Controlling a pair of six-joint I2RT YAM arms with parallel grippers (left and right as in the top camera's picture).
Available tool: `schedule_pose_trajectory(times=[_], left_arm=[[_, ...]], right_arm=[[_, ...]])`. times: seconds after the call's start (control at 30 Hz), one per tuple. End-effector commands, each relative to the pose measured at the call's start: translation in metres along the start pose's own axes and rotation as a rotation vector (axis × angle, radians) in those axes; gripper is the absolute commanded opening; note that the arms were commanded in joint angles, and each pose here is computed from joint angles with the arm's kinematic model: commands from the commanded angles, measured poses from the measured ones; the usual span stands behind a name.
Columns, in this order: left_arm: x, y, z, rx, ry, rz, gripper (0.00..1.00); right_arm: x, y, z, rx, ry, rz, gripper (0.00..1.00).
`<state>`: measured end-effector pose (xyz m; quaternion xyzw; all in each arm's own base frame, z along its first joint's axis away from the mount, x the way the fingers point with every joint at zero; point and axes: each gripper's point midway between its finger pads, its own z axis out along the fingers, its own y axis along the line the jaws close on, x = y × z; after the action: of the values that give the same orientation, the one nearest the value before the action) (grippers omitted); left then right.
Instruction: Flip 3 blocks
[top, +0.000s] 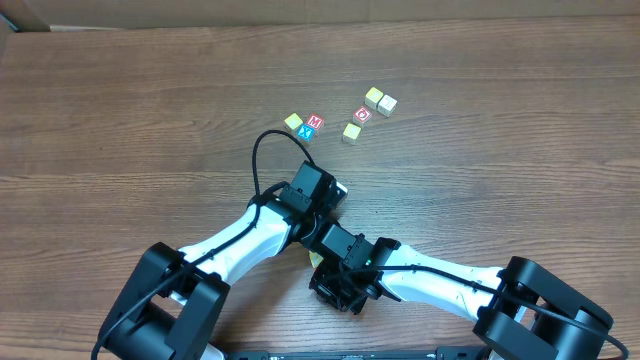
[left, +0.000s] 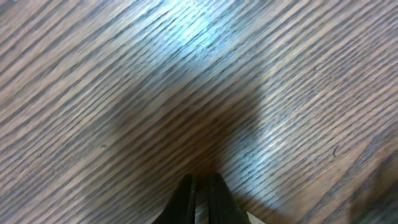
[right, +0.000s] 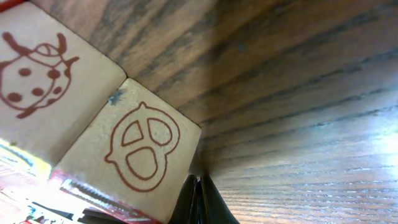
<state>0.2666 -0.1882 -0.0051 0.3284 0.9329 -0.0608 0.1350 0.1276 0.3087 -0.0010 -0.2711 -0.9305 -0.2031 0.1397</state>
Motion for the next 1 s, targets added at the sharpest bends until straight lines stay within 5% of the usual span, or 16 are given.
schedule_pose_trajectory(times=[0.0,0.97], left_arm=[[0.0532,-0.0361,0.0236,0.125,0.17,0.046,0.04],[0.0491,-0.0445,0.0237,0.156,0.151,0.066,0.04]], right_arm=[[-0.0168,0.0098,0.0012,-0.028,-0.078,0.005,0.04],[-0.0169,0.0106,0.0011,-0.031,-0.079,0.003,0.04]])
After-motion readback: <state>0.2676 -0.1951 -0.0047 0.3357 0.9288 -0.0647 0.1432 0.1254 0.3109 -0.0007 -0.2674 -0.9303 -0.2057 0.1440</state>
